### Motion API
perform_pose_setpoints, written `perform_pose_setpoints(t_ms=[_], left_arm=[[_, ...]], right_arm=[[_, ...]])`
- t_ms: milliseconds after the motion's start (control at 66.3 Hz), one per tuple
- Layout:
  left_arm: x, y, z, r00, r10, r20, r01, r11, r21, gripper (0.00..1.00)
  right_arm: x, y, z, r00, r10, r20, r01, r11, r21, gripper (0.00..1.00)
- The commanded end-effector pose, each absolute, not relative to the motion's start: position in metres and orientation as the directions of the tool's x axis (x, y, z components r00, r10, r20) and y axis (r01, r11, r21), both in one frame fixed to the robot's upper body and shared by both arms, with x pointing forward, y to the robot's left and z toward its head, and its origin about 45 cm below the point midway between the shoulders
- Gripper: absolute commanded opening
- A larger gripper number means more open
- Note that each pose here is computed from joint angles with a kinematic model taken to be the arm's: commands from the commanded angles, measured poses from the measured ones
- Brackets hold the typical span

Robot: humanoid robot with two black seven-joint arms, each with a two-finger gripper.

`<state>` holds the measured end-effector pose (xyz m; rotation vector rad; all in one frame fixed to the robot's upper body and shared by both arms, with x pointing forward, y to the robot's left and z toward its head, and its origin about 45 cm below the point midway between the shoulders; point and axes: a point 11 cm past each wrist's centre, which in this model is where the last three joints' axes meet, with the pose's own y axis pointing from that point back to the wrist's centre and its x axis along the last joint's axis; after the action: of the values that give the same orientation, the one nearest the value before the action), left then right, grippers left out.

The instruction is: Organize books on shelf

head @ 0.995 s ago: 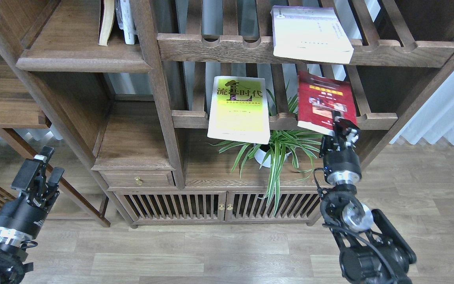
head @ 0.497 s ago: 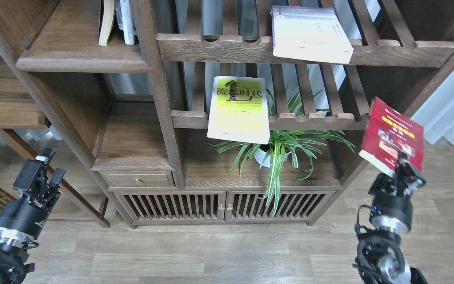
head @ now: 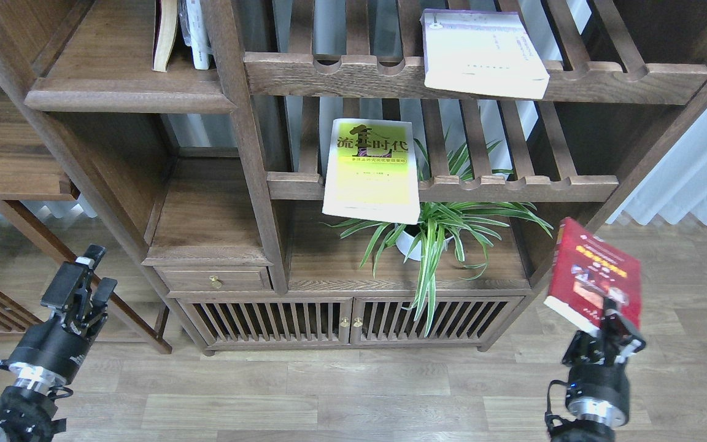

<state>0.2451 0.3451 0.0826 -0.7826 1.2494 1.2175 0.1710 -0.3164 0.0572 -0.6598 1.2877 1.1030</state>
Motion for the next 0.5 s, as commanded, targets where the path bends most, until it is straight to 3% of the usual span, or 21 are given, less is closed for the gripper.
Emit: perform_pose_setpoints(t_ms=[0,241,482], left_arm=[[0.237,0.343,0.069,-0.152,0.263,-0.953,-0.940,0.258,0.222,1.00],[0.220,0.346,0.049,-0.217,0.311,-0.925,-0.910,0.279,0.307,1.00],[0.224,0.344,0.051,-0.205,0.324,-0.923,-0.906,0.293,0.304,1.00]], right_arm=[[0.165,-0.296,0.050,-0.127,0.275,-0.953,-0.925,0.314,0.215,0.06],[0.149,-0.269,0.040,-0.202,0.272,-0.941,-0.941,0.214,0.264,0.06],[0.147,-0.237,0.038,-0.234,0.235,-0.944,-0.961,0.095,0.261,0.06]])
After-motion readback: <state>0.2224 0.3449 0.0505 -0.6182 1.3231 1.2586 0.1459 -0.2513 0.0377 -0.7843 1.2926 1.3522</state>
